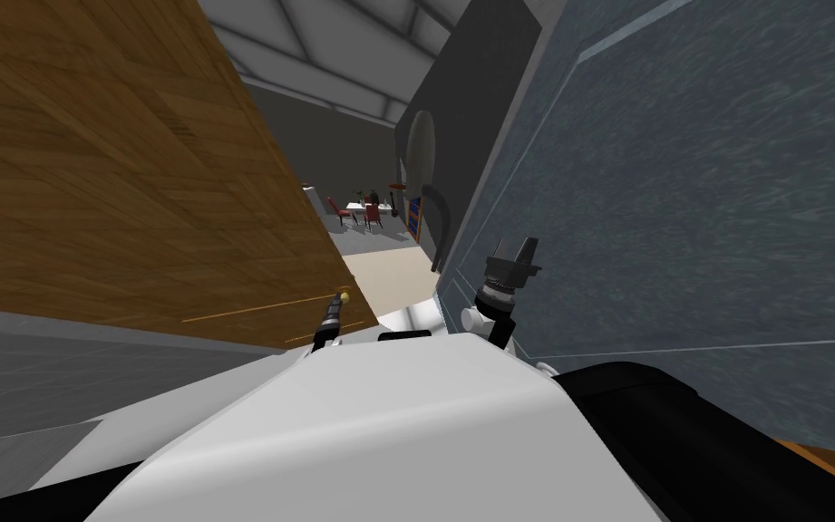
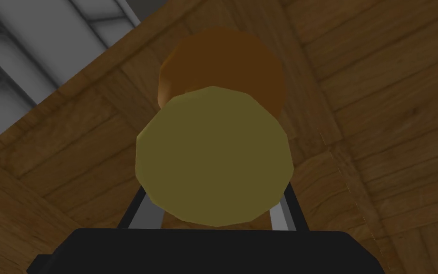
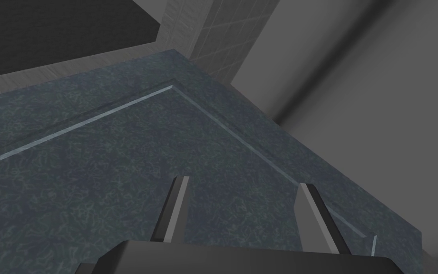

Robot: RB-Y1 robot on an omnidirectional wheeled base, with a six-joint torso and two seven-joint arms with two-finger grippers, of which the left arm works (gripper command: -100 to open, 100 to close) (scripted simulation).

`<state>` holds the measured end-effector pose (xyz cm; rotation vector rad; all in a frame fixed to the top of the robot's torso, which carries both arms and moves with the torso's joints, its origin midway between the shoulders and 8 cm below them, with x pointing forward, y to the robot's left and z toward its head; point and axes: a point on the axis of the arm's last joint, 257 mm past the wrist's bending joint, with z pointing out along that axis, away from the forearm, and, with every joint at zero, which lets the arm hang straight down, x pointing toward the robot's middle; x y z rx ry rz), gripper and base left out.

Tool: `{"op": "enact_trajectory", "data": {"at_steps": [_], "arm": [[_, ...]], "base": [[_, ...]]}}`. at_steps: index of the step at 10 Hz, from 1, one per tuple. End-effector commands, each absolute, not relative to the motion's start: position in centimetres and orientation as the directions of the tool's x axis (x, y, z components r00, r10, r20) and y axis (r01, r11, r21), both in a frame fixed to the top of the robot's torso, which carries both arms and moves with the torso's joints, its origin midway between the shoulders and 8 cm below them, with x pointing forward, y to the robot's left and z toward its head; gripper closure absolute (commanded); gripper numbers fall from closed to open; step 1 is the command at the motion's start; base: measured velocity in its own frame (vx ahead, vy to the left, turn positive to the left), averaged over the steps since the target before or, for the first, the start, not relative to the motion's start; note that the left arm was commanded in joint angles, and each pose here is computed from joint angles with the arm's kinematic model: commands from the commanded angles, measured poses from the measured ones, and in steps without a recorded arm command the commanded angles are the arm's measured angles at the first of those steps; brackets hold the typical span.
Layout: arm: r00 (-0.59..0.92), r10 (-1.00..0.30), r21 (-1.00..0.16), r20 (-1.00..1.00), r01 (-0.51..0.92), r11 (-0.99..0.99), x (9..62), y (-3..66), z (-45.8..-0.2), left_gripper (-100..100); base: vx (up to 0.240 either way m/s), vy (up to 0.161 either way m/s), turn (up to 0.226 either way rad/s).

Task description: Pull the door open

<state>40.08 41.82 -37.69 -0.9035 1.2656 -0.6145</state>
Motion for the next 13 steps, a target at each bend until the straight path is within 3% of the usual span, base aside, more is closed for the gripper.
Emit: {"op": "enact_trajectory", "data": {"at_steps": [1, 13], "arm": [[0.202, -0.859, -0.882, -0.470, -0.065, 0.467, 40.30, 39.89, -38.42, 100], [0.208, -0.952, -0.974, -0.223, -0.005, 0.227, 41.23, 39.28, -38.33, 100]], "base": [[-0.037, 0.001, -0.025], [-0.031, 0.007, -0.012]]}}
